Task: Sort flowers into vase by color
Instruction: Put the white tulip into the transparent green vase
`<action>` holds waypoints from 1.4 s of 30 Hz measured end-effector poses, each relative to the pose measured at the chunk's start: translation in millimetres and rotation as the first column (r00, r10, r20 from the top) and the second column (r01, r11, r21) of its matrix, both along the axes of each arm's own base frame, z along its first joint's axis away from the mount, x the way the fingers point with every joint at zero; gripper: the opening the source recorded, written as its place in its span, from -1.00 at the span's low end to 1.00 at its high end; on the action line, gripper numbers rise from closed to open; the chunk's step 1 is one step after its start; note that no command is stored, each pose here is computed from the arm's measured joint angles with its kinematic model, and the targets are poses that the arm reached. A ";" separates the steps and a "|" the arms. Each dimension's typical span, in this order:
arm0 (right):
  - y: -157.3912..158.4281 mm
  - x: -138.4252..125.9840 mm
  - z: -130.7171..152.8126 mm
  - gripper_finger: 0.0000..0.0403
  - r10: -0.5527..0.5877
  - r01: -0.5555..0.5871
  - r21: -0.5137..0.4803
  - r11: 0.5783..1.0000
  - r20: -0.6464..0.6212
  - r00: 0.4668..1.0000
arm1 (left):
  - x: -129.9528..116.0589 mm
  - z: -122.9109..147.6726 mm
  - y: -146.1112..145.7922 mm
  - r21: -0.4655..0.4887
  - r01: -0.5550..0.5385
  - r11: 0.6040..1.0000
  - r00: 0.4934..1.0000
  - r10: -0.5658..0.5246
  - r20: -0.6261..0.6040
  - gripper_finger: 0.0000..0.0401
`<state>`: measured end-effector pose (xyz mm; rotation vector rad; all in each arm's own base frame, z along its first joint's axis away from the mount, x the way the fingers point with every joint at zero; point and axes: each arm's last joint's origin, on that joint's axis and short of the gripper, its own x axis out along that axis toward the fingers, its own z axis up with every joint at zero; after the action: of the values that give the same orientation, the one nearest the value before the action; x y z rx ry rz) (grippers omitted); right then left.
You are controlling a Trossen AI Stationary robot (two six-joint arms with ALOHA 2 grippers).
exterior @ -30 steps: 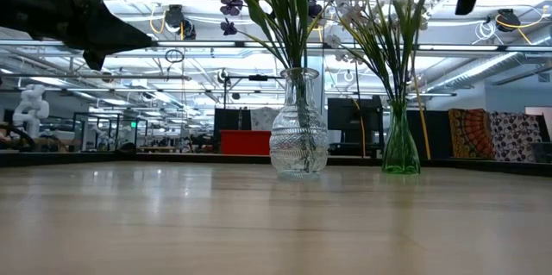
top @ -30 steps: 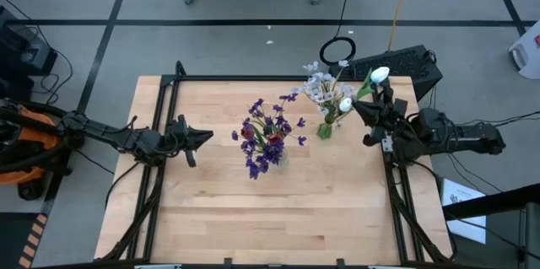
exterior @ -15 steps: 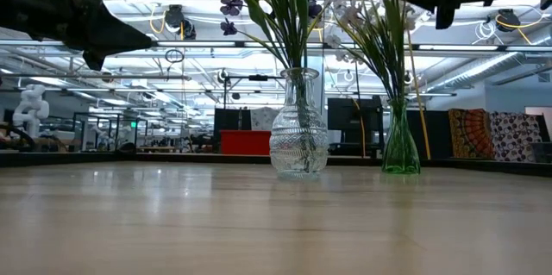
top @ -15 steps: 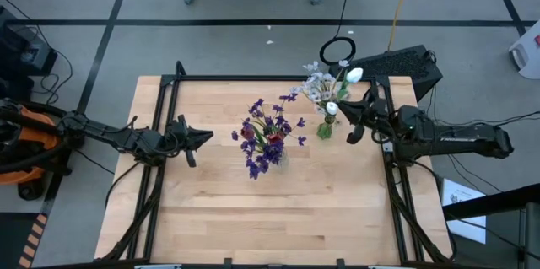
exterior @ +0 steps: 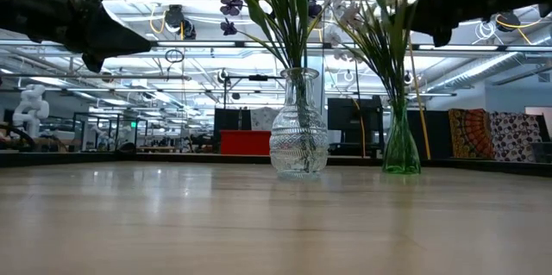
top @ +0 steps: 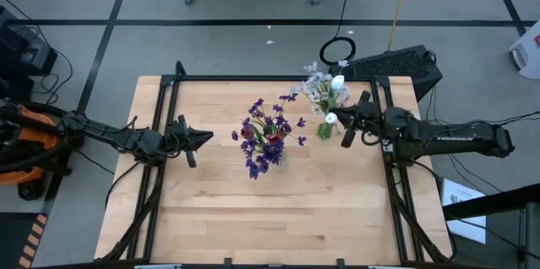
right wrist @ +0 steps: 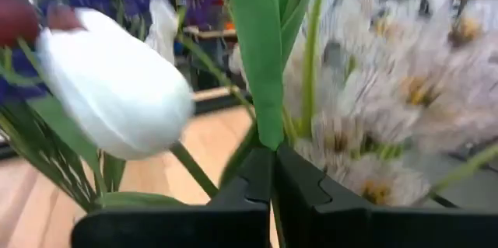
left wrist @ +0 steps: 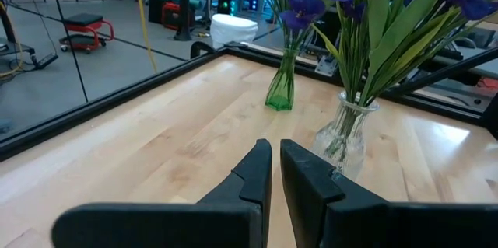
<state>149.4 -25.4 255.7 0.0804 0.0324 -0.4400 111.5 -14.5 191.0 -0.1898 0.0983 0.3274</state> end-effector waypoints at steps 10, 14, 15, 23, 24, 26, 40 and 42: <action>0.1 -2.6 -10.0 -1.00 -0.005 0.006 0.010 1.000 -0.109 0.994 | 0.0 0.4 0.0 -0.002 0.000 1.000 1.000 0.000 0.005 -0.82; 0.1 -3.5 -14.7 -1.00 -0.008 0.010 0.014 1.000 -0.159 0.987 | 0.1 0.4 0.0 -0.002 0.000 1.000 1.000 0.000 0.005 -0.82; 0.1 -3.8 -15.6 -0.99 -0.010 0.013 0.014 1.000 -0.169 0.986 | 0.1 0.4 0.0 -0.002 0.000 1.000 1.000 0.000 0.005 -0.82; 0.6 -9.3 -13.6 -0.93 -0.015 0.021 0.033 0.999 -0.149 0.989 | 0.1 0.9 -0.1 -0.007 0.000 1.000 1.000 0.000 0.011 -0.82; 0.7 -10.9 -12.4 -0.93 -0.016 0.020 0.033 0.999 -0.138 0.990 | 0.1 0.9 -0.1 -0.013 0.000 1.000 1.000 0.001 0.013 -0.82; 1.1 -14.2 -9.6 -0.94 -0.016 0.019 0.032 0.999 -0.114 0.993 | 0.1 0.7 -0.1 -0.033 -0.003 0.999 1.000 0.003 0.018 -0.82; 2.9 -35.9 -21.0 -0.99 -0.040 0.067 0.119 0.991 -0.216 0.976 | 0.1 0.7 -0.1 -0.051 -0.004 0.999 1.000 0.006 0.023 -0.82; 2.9 -36.2 -21.9 -0.97 -0.039 0.067 0.115 0.991 -0.228 0.973 | 0.1 0.7 0.0 -0.051 -0.006 0.999 1.000 0.007 0.023 -0.82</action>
<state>113.3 -22.5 233.8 0.1518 0.2814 -0.4987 111.6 -14.6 191.6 -0.2445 0.0833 0.3293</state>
